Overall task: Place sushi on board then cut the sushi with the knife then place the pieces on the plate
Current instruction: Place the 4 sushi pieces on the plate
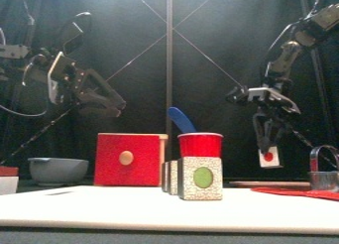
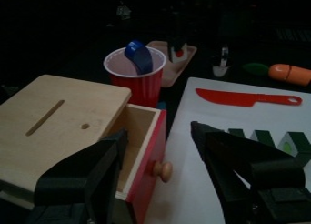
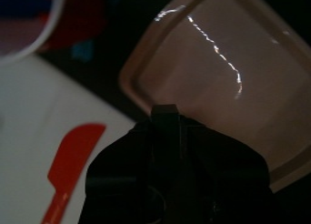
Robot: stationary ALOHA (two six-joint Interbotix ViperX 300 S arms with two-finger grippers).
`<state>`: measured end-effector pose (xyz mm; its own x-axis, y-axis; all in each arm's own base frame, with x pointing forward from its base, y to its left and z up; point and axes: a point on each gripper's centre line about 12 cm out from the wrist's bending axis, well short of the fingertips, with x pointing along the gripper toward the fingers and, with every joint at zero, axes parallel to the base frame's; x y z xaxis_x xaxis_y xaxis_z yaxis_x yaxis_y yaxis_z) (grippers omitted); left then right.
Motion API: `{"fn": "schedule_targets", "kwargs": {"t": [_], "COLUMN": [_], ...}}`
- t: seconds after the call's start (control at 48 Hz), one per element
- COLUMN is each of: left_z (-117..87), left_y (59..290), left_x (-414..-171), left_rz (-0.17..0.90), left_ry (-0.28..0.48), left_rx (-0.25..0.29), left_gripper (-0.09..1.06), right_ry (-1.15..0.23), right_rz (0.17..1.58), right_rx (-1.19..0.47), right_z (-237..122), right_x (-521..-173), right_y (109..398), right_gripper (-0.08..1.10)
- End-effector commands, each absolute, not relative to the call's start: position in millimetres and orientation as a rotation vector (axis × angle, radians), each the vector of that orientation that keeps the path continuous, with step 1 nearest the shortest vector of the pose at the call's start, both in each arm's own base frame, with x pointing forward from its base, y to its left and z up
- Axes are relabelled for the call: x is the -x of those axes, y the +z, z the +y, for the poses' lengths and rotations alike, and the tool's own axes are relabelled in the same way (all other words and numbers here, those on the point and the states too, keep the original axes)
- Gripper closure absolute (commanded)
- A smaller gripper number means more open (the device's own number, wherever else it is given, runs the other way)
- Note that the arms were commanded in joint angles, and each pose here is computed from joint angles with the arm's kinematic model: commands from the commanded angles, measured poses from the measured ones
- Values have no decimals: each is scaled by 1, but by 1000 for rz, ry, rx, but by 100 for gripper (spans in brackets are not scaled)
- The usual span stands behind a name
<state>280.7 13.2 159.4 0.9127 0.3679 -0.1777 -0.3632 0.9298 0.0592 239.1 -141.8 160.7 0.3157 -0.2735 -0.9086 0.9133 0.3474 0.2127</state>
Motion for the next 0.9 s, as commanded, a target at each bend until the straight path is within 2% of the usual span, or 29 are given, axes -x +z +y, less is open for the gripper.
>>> {"fn": "schedule_targets", "kwargs": {"t": [0.021,0.229,0.5,0.646,0.792,0.896], "left_z": [12,9,5,4,4,4], "left_y": [166,163,162,162,164,166], "left_x": [-287,-284,-283,-283,-285,-287], "left_rz": [162,170,169,165,159,152], "left_ry": [370,341,297,296,298,298], "left_rx": [-25,-51,-83,-78,-75,-74], "left_gripper": [5,5,5,5,5,5], "right_ry": [-968,-975,-968,-958,-886,-719], "right_rz": [833,800,813,799,826,870], "right_rx": [-879,-920,-898,-886,-777,-621], "right_z": [-153,-157,-162,-163,-136,-94], "right_x": [-247,-264,-276,-282,-290,-302], "right_y": [164,152,149,160,180,191], "right_gripper": [47,42,19,19,19,19]}}
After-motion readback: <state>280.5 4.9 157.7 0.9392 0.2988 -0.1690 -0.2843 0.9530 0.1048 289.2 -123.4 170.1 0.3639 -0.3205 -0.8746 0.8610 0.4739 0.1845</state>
